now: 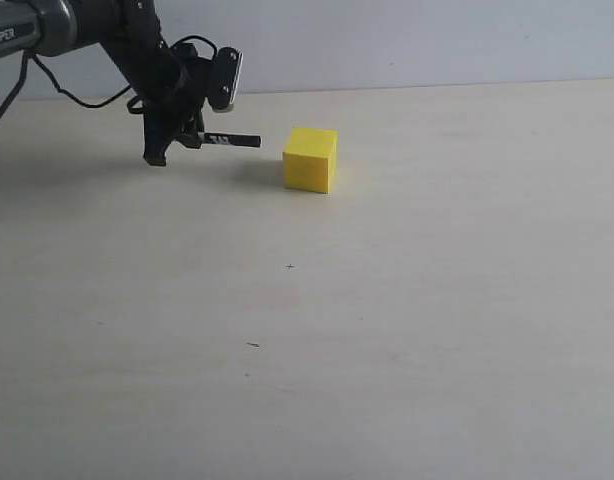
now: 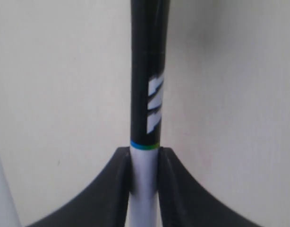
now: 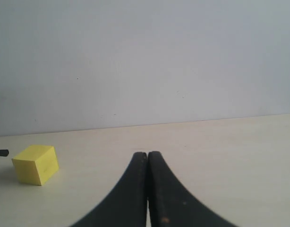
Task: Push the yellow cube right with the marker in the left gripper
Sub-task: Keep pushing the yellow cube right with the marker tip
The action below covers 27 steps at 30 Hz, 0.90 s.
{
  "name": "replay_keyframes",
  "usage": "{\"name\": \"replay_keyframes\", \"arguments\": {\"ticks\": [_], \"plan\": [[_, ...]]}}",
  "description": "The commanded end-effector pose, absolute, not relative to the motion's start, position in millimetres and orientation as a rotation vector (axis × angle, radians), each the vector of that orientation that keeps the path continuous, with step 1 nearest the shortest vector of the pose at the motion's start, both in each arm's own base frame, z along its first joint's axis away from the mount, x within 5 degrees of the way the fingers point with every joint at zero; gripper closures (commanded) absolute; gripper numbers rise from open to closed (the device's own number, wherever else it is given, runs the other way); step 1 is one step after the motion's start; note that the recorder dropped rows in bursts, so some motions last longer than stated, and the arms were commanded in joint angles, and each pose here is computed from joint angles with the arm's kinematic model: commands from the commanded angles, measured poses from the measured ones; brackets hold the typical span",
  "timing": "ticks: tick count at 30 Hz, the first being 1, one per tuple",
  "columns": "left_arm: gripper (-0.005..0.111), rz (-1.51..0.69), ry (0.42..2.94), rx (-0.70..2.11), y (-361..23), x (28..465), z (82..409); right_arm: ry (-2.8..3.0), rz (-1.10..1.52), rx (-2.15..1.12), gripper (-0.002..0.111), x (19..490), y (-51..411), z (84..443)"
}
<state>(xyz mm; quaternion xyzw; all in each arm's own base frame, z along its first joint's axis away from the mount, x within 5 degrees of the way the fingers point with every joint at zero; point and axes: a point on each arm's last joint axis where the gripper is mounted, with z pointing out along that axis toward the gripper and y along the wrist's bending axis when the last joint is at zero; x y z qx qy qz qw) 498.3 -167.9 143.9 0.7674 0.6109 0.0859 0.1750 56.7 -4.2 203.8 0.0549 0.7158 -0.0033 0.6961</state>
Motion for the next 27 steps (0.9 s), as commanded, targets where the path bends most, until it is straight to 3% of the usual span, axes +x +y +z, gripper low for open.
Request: {"name": "replay_keyframes", "arguments": {"ticks": [1,15,27], "plan": [[0.107,0.197,1.753,2.198,-178.0,497.6,130.9,1.589,-0.014,0.124,0.108,56.3,-4.5,203.2],[0.107,0.154,1.655,2.284,-224.9,476.9,128.7,1.589,-0.014,0.124,0.108,56.3,-4.5,203.2],[0.107,0.118,1.821,2.217,-207.1,479.1,131.7,1.589,-0.014,0.124,0.108,56.3,-4.5,203.2]]}}
